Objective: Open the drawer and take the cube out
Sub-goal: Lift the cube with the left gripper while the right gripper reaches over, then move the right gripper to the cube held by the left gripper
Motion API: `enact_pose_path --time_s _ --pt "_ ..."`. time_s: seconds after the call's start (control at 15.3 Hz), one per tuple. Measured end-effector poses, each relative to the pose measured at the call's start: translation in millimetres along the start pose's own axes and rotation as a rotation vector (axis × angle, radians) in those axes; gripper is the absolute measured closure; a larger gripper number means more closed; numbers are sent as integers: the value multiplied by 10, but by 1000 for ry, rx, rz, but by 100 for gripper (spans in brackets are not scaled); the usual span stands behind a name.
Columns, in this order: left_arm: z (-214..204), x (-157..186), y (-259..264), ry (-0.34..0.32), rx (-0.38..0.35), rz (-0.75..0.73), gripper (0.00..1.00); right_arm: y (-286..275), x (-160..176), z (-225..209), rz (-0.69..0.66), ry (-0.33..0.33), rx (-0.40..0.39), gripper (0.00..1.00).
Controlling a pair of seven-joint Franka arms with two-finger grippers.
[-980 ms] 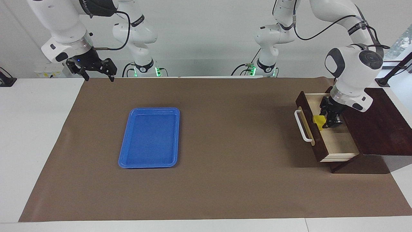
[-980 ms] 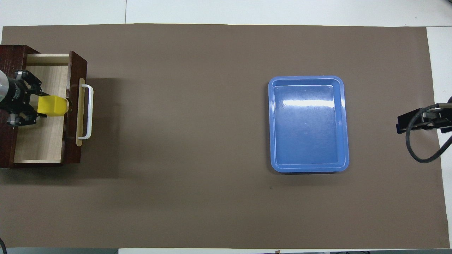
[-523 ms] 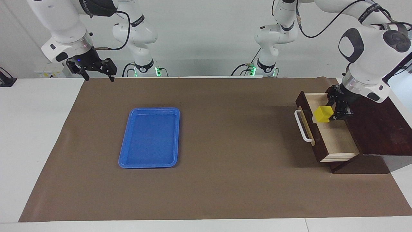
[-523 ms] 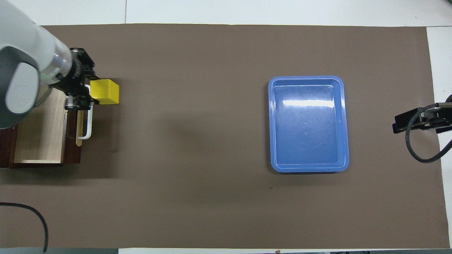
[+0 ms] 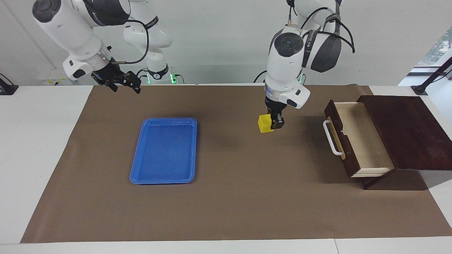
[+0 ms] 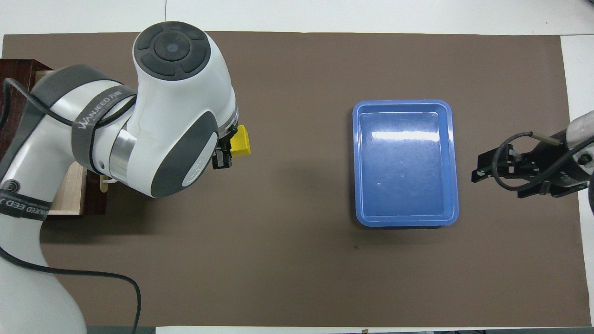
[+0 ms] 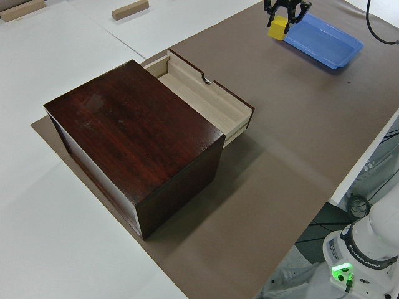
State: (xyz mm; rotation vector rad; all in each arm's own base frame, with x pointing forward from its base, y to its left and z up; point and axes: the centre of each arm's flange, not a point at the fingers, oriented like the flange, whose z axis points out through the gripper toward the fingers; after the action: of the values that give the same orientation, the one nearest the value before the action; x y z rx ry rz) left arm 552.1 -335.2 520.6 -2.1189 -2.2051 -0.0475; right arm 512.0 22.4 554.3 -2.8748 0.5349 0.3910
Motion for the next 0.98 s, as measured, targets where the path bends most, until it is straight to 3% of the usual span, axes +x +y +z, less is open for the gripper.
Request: enact_pose_path --time_s 0.46,0.65,0.98 --pt "-47 58 51 0 -13 -14 44 -1052 171 1088 513 -189 206 0" --pt "-51 62 55 -1 -14 -15 44 -1473 132 1492 641 -272 263 0" --pt "-53 64 60 -2 -17 -15 44 -1829 26 1763 782 -404 341 0"
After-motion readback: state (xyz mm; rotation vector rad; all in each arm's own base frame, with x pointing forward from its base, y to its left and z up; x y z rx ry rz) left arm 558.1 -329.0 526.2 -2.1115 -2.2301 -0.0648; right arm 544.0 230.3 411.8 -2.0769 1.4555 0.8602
